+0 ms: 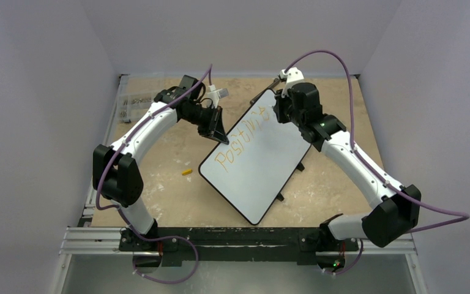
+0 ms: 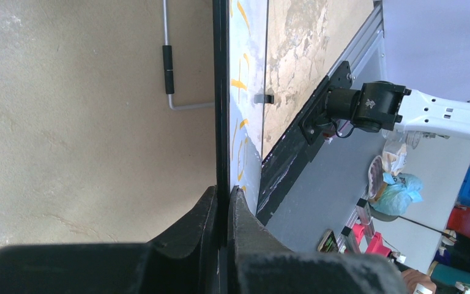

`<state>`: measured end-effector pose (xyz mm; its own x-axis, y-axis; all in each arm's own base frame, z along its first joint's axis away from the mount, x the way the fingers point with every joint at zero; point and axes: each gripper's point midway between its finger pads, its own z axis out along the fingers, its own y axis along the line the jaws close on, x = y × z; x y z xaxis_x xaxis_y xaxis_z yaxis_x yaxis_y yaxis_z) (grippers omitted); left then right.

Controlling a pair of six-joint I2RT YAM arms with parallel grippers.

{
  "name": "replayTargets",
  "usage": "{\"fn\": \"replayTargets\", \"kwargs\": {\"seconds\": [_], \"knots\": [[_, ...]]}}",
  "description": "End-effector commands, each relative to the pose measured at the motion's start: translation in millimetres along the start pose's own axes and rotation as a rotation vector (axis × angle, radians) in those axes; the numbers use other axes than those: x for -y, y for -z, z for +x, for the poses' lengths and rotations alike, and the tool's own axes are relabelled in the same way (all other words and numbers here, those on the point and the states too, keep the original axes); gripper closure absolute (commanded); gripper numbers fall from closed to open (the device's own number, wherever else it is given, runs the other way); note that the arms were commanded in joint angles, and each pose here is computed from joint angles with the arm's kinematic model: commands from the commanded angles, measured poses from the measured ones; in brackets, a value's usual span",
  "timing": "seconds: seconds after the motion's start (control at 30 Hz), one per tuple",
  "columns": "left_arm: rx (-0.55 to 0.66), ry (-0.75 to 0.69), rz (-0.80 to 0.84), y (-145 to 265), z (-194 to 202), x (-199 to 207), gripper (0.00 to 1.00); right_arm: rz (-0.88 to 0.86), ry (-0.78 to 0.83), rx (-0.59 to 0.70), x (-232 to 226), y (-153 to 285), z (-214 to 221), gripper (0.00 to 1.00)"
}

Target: Write a sentence on the whiteboard

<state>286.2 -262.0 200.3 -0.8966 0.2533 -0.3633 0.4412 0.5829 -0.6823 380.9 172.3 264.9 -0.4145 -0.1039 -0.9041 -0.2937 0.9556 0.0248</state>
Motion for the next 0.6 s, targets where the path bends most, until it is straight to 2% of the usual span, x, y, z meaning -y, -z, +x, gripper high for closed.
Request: {"fn": "replayTargets", "kwargs": {"seconds": [0.0, 0.23, 0.57], "knots": [[0.021, -0.081, 0.005, 3.3, -2.5, 10.6, 1.00, 0.038, 0.022, 0.065, 4.3, -2.1, -31.6, 1.00], [0.020, -0.080, 0.001, 3.2, -2.4, 9.2, 1.00, 0.043, 0.031, 0.058, 2.4, -17.8, -36.2, 1.00], [0.020, -0.080, 0.002, 3.4, -2.3, 9.9, 1.00, 0.025, 0.030, 0.008, -0.2, -26.7, -11.7, 1.00]]}}
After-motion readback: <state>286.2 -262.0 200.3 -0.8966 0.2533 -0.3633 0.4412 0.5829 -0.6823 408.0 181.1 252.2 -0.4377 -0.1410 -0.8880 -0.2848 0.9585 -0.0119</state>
